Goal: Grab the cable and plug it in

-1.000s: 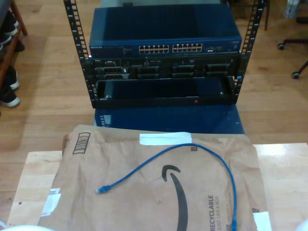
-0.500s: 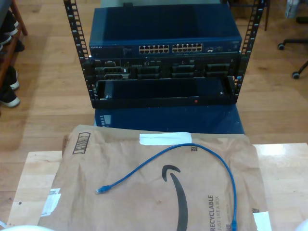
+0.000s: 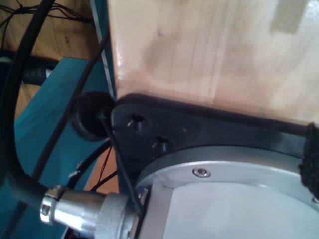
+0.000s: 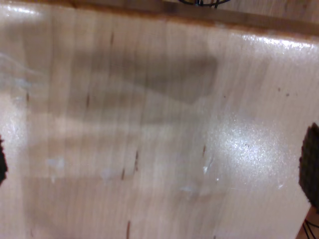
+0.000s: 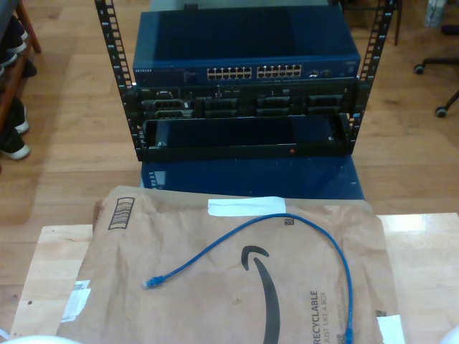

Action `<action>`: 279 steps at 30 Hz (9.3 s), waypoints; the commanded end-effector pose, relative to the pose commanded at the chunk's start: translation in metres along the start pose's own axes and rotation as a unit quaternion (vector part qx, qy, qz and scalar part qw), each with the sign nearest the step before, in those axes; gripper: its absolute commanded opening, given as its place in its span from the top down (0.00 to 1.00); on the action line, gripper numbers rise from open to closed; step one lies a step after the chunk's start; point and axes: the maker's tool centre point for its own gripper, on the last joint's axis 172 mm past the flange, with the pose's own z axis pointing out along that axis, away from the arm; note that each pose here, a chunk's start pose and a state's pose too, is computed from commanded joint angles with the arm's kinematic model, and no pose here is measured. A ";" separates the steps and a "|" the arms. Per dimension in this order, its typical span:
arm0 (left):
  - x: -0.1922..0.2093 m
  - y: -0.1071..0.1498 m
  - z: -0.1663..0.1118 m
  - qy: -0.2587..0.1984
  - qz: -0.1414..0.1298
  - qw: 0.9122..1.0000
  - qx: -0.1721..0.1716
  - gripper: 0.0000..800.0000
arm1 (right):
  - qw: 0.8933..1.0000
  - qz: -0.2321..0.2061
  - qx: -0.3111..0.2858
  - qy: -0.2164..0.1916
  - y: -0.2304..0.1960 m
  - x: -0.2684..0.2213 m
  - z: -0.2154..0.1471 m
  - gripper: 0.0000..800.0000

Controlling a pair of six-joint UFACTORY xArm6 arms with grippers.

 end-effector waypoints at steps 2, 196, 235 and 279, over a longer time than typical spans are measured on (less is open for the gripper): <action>0.000 0.000 0.000 0.000 0.000 1.000 0.000 0.00 | 1.000 0.000 0.000 0.000 0.000 0.000 0.000 0.00; -0.388 0.310 -0.227 -0.323 0.071 0.943 0.024 0.00 | 0.950 0.091 -0.013 -0.299 -0.346 -0.464 -0.244 0.99; -0.403 0.298 -0.224 -0.374 -0.001 0.922 0.096 0.38 | 0.949 0.055 -0.033 -0.307 -0.328 -0.489 -0.259 0.98; -0.389 0.288 -0.221 -0.373 -0.032 0.919 0.125 0.63 | 0.951 0.055 -0.029 -0.304 -0.328 -0.487 -0.259 0.98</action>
